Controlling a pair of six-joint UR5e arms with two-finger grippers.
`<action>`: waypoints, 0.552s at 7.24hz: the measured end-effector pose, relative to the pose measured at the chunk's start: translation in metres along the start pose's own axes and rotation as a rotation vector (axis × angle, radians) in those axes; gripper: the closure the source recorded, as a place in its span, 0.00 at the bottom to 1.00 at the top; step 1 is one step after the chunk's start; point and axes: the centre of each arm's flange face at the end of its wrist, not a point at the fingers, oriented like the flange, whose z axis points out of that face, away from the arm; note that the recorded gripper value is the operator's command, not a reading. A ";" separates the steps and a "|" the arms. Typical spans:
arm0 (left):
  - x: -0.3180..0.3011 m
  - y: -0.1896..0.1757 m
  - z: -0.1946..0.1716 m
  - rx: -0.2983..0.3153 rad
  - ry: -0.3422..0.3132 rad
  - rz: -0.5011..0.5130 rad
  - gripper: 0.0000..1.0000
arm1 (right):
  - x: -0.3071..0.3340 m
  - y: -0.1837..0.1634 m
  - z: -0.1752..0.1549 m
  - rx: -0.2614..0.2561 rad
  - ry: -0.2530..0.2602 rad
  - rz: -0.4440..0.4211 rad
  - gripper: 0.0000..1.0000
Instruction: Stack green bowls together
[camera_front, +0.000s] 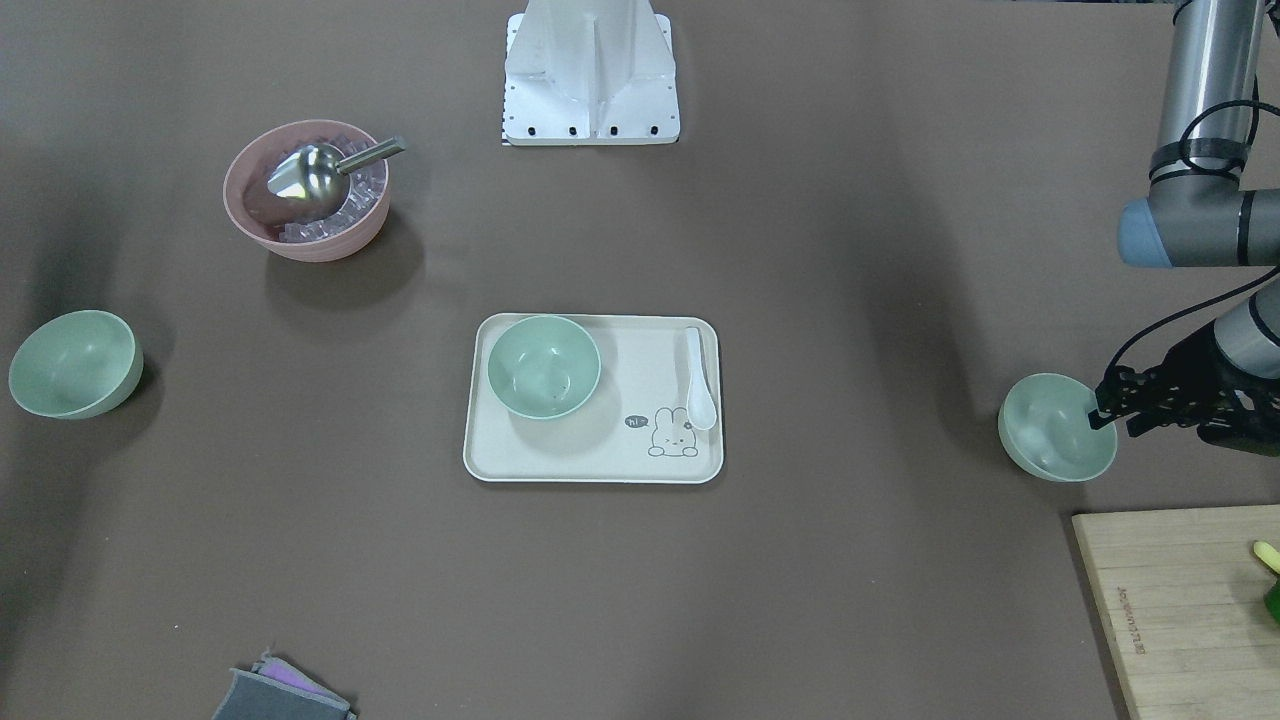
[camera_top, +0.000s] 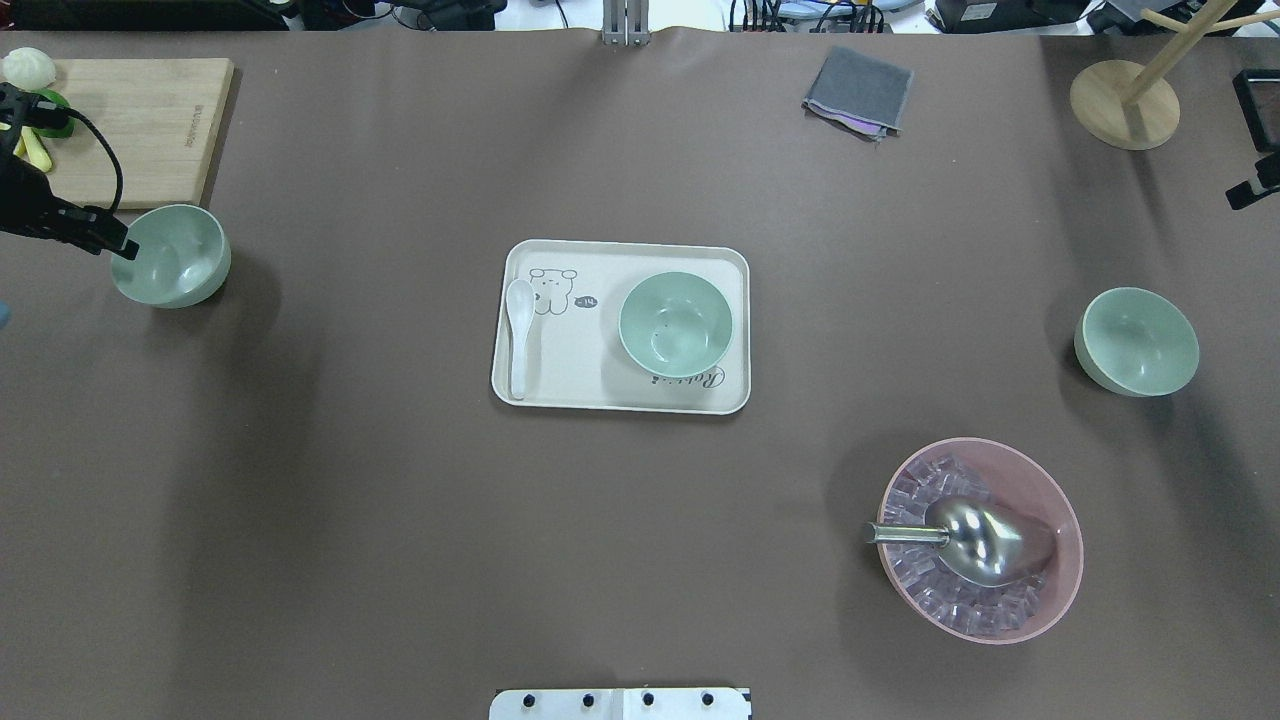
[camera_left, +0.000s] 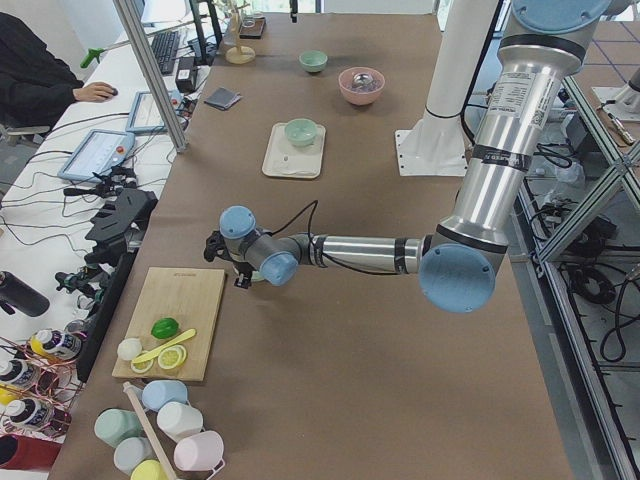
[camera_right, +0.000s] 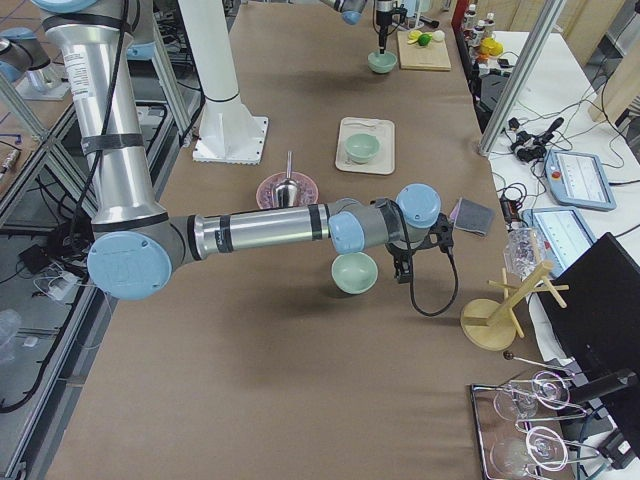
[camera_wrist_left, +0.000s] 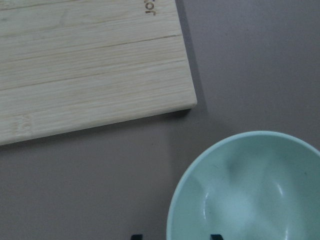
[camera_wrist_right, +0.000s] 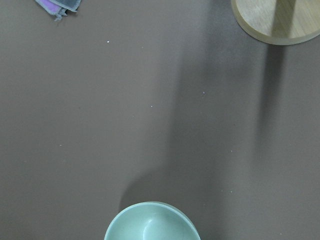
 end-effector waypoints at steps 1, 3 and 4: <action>-0.001 0.001 0.001 -0.002 -0.002 -0.001 0.48 | -0.002 -0.002 -0.001 0.001 0.001 0.010 0.00; -0.001 0.002 0.005 -0.009 -0.003 0.002 0.59 | -0.004 -0.004 0.001 -0.002 0.002 0.021 0.00; -0.001 0.003 0.007 -0.014 -0.004 0.002 0.82 | -0.005 -0.004 0.002 -0.004 0.002 0.023 0.00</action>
